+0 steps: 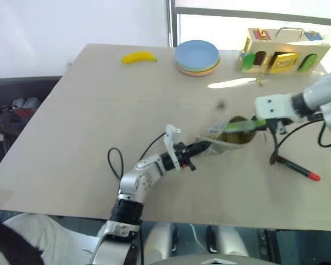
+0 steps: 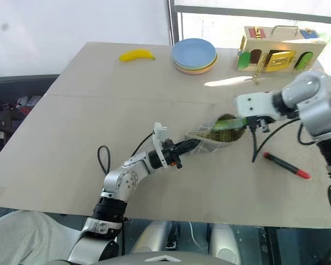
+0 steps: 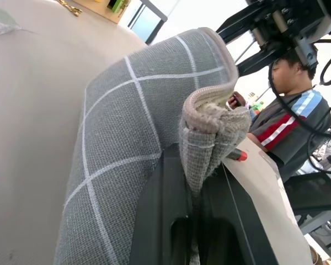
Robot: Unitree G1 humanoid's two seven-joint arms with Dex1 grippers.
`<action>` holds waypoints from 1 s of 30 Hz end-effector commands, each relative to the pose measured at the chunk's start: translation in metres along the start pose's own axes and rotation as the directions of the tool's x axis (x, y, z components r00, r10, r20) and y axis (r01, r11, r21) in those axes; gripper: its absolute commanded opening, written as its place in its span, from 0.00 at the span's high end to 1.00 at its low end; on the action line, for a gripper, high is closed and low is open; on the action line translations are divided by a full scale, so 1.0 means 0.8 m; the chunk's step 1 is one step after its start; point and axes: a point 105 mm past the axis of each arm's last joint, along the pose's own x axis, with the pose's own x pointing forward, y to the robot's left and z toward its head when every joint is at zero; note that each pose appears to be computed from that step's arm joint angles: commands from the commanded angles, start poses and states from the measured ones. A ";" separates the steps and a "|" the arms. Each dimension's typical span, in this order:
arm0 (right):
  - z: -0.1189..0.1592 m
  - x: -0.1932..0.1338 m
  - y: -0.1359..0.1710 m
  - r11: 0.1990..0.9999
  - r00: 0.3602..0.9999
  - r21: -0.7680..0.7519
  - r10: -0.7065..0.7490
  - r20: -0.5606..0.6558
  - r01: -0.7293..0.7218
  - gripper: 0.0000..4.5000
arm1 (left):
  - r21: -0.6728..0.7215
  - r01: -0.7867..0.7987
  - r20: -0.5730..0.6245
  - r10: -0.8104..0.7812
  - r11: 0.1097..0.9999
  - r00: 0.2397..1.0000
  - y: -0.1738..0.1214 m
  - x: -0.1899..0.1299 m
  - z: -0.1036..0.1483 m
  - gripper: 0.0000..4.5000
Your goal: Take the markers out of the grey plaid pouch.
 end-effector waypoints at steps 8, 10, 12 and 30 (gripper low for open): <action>-0.088 -0.059 0.033 0.930 0.993 0.351 -0.083 -0.080 0.106 0.82 | 0.155 -0.099 0.070 0.089 0.983 0.994 0.011 -0.021 0.031 1.00; -0.112 -0.049 0.047 0.911 0.991 0.399 -0.063 -0.118 0.105 0.82 | 0.177 -0.104 0.069 0.093 0.979 0.993 0.009 -0.025 0.033 1.00; -0.130 -0.034 0.061 0.887 0.991 0.452 -0.041 -0.124 0.093 0.82 | 0.204 -0.109 0.067 0.097 0.973 0.993 0.008 -0.031 0.036 1.00; -0.128 -0.024 0.049 0.853 0.986 0.501 -0.164 -0.002 0.143 0.01 | 0.457 -0.275 0.171 0.220 0.846 0.960 0.020 -0.066 0.089 1.00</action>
